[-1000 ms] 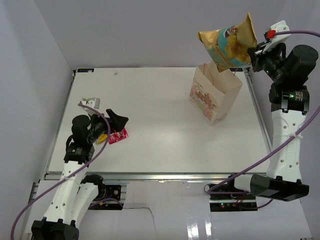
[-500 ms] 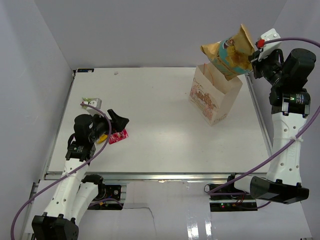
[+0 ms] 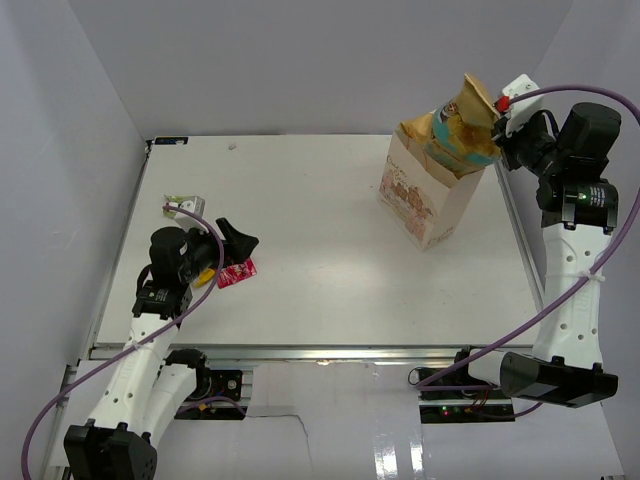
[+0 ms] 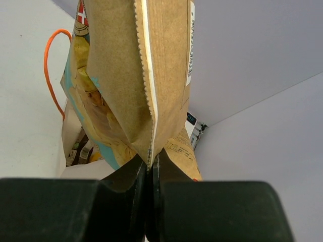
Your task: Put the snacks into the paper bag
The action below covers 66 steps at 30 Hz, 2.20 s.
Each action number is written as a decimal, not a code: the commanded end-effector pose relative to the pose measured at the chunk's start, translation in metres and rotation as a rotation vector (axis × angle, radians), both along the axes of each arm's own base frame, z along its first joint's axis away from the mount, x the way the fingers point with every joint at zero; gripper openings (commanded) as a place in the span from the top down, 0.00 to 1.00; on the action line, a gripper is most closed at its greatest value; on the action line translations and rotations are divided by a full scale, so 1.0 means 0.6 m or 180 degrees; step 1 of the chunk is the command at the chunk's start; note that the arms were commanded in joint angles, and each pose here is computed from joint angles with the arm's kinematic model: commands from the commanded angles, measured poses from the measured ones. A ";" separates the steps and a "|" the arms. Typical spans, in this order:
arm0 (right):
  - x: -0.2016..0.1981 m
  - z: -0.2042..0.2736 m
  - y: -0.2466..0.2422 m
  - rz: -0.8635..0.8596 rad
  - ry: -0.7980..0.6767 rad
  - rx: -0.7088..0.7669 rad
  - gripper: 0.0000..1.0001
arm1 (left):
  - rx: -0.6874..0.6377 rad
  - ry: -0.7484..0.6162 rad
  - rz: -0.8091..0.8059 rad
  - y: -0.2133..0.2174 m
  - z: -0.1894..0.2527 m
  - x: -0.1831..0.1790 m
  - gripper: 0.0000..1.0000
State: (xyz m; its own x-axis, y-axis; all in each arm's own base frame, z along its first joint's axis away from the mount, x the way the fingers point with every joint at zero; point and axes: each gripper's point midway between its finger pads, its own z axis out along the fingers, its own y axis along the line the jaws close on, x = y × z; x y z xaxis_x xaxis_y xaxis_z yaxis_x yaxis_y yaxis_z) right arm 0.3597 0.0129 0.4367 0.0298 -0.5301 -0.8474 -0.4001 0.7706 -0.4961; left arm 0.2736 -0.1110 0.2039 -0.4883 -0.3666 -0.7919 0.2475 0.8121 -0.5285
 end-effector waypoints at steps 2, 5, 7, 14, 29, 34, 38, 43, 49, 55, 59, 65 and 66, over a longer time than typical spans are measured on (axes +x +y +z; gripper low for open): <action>0.001 0.013 0.000 0.0044 -0.0148 -0.0101 0.92 | -0.0006 -0.0031 0.0013 0.001 0.000 0.002 0.07; 0.009 -0.007 -0.005 0.0015 -0.0017 -0.0102 0.92 | -0.0012 0.0004 0.0027 0.001 -0.003 0.003 0.07; 0.015 -0.017 -0.008 -0.0009 0.0049 -0.0095 0.92 | -0.0006 0.0036 0.0062 0.004 -0.006 0.005 0.07; 0.027 -0.010 -0.006 -0.0039 0.0068 0.0061 0.57 | -0.0019 0.0193 0.0163 0.008 -0.019 0.012 0.07; -0.054 0.112 0.156 0.1682 -0.0075 0.0782 0.17 | 0.0139 0.1657 0.1086 0.062 -0.158 0.025 0.14; -0.069 0.024 0.223 0.1903 0.0326 0.0744 0.17 | 0.0382 0.2103 0.1278 0.079 -0.212 0.034 0.15; -0.079 -0.043 0.254 0.1997 0.0652 0.0724 0.17 | 0.0575 0.2048 0.1413 0.093 -0.200 0.076 0.15; -0.086 -0.086 0.268 0.2021 0.0838 0.0791 0.17 | 0.0672 0.2260 0.1607 0.083 -0.208 0.100 0.14; -0.091 -0.109 0.274 0.2032 0.0930 0.0828 0.17 | 0.1205 0.2775 0.1919 0.080 -0.250 0.098 0.11; -0.095 -0.121 0.276 0.2044 0.0981 0.0878 0.18 | 0.1503 0.3002 0.2071 0.078 -0.270 0.092 0.11; -0.099 -0.124 0.279 0.2067 0.0991 0.0898 0.18 | 0.1709 0.3182 0.2174 0.086 -0.287 0.082 0.15; -0.106 -0.118 0.281 0.2114 0.0971 0.0923 0.18 | 0.1843 0.3321 0.2149 0.088 -0.314 0.072 0.29; -0.107 -0.117 0.281 0.2118 0.0970 0.0927 0.18 | 0.1858 0.3322 0.2143 0.087 -0.316 0.070 0.33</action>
